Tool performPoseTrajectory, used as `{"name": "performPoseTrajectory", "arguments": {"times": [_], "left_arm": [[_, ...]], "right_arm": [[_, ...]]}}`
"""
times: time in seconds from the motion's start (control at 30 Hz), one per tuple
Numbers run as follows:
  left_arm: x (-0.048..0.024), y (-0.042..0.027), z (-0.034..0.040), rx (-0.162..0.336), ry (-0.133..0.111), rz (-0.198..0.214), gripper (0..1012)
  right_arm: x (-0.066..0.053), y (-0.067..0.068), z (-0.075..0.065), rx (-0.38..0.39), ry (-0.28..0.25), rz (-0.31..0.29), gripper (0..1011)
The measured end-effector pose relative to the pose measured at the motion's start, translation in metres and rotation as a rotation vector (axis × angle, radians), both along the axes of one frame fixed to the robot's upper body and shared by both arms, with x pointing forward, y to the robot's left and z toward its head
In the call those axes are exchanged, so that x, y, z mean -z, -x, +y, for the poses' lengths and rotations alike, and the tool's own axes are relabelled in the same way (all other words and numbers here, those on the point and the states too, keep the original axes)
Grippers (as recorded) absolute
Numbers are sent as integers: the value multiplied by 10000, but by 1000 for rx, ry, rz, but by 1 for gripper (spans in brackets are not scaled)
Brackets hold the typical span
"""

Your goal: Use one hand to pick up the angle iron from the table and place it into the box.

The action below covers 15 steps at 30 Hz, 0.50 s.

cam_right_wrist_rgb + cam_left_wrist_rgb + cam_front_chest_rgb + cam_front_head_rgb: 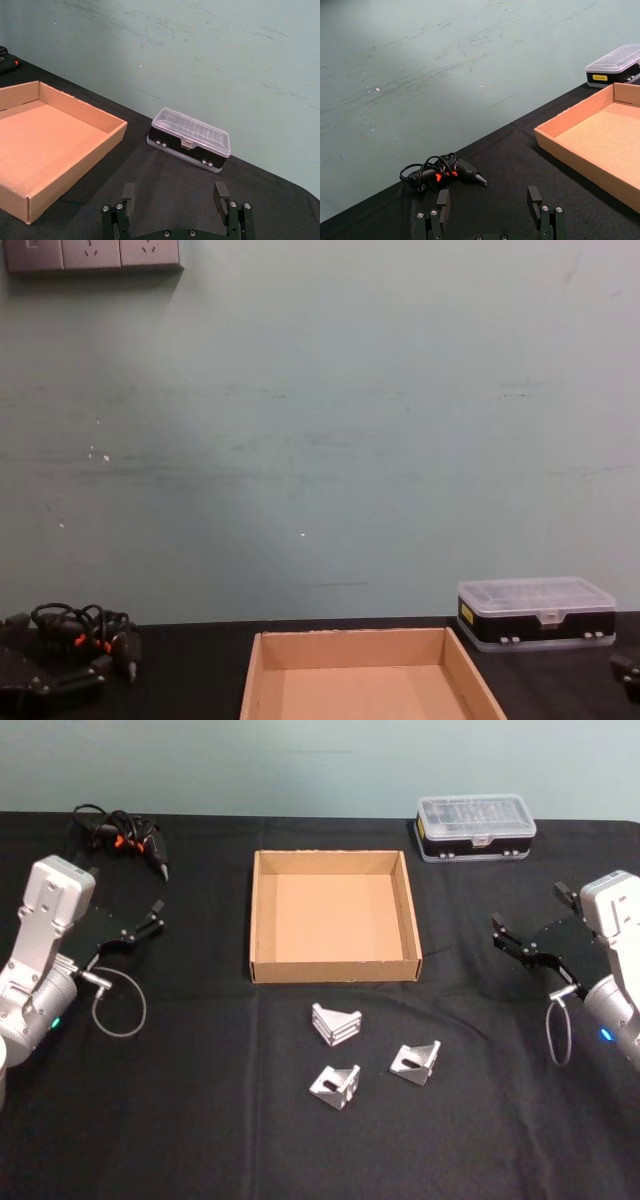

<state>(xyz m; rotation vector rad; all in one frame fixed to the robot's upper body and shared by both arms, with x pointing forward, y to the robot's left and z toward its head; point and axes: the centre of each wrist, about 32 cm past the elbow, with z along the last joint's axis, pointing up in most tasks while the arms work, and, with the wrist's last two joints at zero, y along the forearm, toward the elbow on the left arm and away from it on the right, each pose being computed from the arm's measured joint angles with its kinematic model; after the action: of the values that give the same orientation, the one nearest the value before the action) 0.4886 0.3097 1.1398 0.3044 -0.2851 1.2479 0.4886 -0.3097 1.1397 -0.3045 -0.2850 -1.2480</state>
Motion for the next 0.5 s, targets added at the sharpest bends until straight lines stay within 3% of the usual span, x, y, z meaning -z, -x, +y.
{"name": "performPoseTrajectory", "arguments": {"times": [0.5], "left_arm": [[0,0,0,0,0,0,1011]], "right_arm": [[0,0,0,0,0,0,1003]]}}
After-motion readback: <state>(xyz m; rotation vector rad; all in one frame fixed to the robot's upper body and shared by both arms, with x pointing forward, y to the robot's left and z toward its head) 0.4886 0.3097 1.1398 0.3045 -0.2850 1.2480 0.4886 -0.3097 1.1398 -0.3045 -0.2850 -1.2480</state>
